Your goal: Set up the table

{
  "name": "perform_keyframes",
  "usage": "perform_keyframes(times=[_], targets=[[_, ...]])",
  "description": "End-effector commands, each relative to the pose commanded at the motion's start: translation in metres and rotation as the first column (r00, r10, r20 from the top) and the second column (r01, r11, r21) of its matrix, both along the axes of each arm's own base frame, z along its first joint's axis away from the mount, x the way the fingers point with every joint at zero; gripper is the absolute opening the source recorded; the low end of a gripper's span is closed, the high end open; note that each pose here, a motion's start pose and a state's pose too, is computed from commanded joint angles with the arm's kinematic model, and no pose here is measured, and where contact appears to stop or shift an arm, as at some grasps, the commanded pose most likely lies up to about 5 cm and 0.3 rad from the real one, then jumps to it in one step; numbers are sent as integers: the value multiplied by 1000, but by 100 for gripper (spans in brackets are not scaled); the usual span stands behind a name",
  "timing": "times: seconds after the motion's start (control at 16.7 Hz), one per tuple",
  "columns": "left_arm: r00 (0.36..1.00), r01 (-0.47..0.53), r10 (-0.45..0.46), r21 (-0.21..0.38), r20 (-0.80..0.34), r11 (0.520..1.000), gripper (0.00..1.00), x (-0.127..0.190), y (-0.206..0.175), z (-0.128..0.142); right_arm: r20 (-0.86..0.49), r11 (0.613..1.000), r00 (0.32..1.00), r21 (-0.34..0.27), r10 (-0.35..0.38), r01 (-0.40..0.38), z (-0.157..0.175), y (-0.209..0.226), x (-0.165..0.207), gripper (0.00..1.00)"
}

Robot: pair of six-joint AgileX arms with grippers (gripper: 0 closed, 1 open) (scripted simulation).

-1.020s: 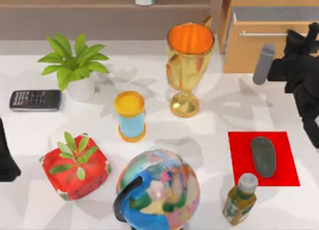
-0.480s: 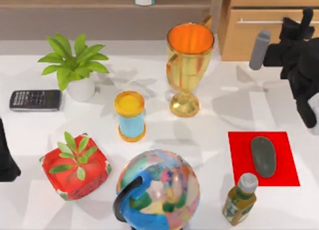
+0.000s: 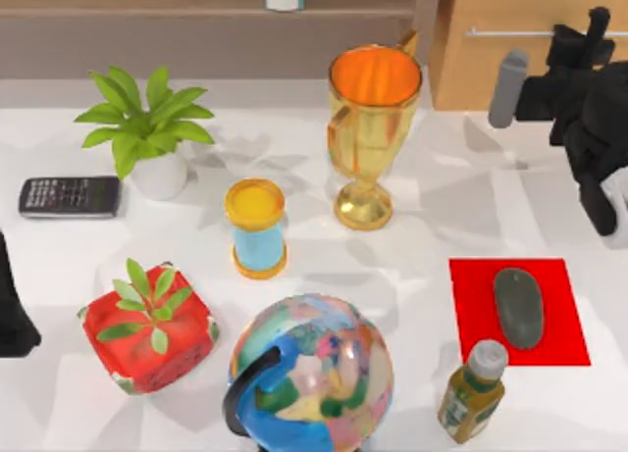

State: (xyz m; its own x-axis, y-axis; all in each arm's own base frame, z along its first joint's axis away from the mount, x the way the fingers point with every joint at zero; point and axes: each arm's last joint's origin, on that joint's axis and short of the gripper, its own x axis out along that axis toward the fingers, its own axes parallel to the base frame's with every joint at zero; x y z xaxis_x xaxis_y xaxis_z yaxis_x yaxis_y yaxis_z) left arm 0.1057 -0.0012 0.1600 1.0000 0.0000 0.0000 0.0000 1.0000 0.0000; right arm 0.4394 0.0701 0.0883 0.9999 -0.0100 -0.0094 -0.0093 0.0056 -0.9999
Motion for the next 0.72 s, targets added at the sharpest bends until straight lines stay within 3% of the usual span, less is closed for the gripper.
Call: perform_keyframes(times=[0.72], targets=[[1000,0,0,0,0,1000,100,0,0,0,0,1000,1000,0,0,0,0,0,0,90]])
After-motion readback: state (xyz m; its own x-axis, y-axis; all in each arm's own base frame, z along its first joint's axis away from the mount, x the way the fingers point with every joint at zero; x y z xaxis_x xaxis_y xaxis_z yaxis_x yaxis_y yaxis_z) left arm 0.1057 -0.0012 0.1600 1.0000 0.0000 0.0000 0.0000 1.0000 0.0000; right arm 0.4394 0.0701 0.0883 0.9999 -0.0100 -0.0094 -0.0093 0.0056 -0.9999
